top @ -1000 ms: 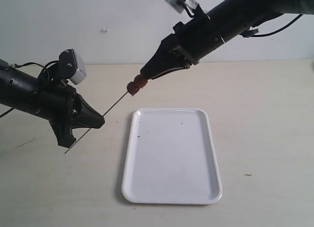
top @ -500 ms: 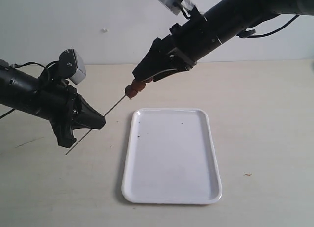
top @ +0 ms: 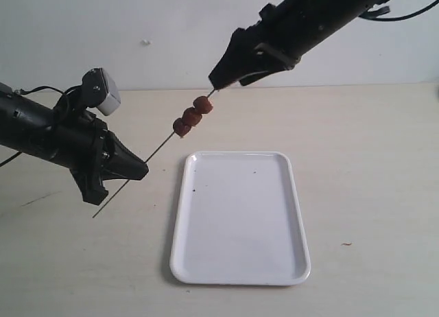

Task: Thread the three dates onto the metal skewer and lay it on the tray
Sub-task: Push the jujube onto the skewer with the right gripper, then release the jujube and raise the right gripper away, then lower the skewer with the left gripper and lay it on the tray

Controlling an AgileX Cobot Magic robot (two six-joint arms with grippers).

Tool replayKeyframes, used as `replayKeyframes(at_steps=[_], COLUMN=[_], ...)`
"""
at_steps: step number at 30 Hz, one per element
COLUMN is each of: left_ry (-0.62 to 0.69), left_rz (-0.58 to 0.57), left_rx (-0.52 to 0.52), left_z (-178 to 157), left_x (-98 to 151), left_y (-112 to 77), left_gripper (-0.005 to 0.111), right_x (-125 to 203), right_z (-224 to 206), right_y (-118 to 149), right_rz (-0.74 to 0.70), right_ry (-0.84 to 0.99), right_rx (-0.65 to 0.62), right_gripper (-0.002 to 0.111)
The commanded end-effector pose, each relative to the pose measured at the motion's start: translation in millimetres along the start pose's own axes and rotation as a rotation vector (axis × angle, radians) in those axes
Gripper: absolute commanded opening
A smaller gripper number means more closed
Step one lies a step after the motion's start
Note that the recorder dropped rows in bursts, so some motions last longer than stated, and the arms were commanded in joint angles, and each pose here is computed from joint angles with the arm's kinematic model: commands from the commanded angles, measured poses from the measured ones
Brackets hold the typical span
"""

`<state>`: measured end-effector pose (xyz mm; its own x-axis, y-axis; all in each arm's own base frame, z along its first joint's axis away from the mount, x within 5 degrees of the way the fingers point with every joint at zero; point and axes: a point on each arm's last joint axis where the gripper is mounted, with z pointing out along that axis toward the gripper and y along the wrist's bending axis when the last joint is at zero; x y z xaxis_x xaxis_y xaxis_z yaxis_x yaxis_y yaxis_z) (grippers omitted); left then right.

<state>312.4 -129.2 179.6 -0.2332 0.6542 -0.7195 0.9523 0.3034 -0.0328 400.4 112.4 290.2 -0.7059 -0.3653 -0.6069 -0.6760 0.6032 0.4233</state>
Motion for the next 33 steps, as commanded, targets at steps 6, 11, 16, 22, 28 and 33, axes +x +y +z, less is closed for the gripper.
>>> replayKeyframes(at_steps=[6,11,16,22,28,33], left_ry=[-0.104,-0.116,-0.079,-0.055,-0.077,-0.054], left_rz=[-0.317,-0.402,-0.480,-0.665,-0.852,-0.975], left_rx=[-0.014,0.017,0.046,-0.099,-0.110,-0.109], left_z=[-0.7,6.9,31.1,61.5,69.2,87.8], left_x=[-11.3,-21.7,-41.0,-61.8,-72.2,-62.1], left_y=[3.7,-4.7,-31.9,-60.7,-72.0,-67.5], left_gripper=[0.000,0.000,0.000,0.000,0.000,0.000], right_x=[-2.3,1.7,7.6,26.0,52.3,70.5], right_z=[-68.9,-74.7,-69.5,-67.8,-64.9,-64.5], right_y=[3.5,1.1,-4.0,-15.1,-19.0,-17.8], right_rz=[0.053,0.099,0.104,0.126,0.153,0.148], right_ry=[-0.070,-0.044,-0.049,-0.080,-0.117,-0.200], right_rx=[0.218,0.301,0.322,0.481,0.598,0.674], right_gripper=[0.052,0.022,0.000,0.000,0.000,0.000])
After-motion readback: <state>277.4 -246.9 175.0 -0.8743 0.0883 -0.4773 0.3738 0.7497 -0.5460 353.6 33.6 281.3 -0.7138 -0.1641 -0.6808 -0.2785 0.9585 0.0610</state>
